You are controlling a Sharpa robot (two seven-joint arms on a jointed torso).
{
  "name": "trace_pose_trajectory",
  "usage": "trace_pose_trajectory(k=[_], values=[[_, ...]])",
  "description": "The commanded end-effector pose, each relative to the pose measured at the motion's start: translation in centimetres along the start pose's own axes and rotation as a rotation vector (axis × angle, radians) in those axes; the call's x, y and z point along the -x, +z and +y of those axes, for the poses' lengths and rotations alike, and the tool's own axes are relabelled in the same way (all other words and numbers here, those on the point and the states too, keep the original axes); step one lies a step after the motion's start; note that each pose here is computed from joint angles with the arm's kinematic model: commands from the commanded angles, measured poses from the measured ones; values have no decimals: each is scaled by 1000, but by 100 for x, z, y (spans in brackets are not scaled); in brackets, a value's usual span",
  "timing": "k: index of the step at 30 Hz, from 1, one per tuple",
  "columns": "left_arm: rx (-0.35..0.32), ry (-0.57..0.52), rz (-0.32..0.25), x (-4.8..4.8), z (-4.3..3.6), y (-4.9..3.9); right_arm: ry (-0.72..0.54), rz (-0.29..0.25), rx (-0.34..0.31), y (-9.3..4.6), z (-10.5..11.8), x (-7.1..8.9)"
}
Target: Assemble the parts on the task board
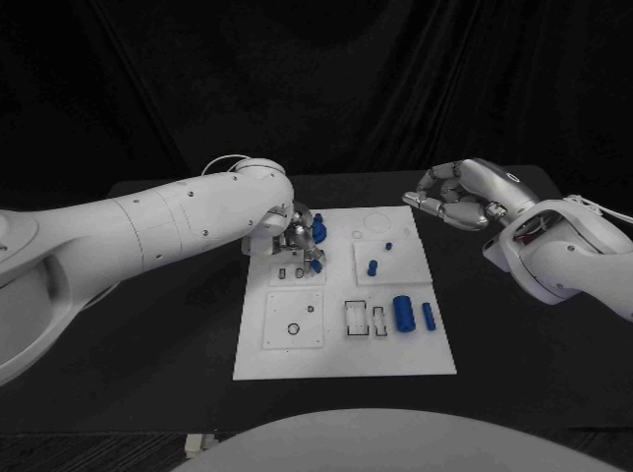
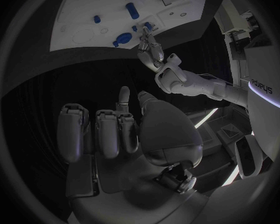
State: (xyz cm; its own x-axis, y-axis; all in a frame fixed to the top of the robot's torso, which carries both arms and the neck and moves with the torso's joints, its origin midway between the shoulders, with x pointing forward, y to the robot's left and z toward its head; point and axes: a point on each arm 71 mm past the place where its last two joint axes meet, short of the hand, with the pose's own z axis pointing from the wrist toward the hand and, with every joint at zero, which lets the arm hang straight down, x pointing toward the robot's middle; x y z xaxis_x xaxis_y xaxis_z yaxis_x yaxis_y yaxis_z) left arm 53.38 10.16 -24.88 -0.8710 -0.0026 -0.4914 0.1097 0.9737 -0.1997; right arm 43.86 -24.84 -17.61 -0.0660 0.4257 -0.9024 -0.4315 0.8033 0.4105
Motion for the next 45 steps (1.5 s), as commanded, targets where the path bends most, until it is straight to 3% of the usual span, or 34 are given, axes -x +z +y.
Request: trace_pose_trajectory(k=[1,45], values=[[-22,1,9,-19,-19,7,-1,7,-16,-2,-13,-11],[-69,-10,-4,-45,-73,43,-2,18,-23,3,-22,-21]])
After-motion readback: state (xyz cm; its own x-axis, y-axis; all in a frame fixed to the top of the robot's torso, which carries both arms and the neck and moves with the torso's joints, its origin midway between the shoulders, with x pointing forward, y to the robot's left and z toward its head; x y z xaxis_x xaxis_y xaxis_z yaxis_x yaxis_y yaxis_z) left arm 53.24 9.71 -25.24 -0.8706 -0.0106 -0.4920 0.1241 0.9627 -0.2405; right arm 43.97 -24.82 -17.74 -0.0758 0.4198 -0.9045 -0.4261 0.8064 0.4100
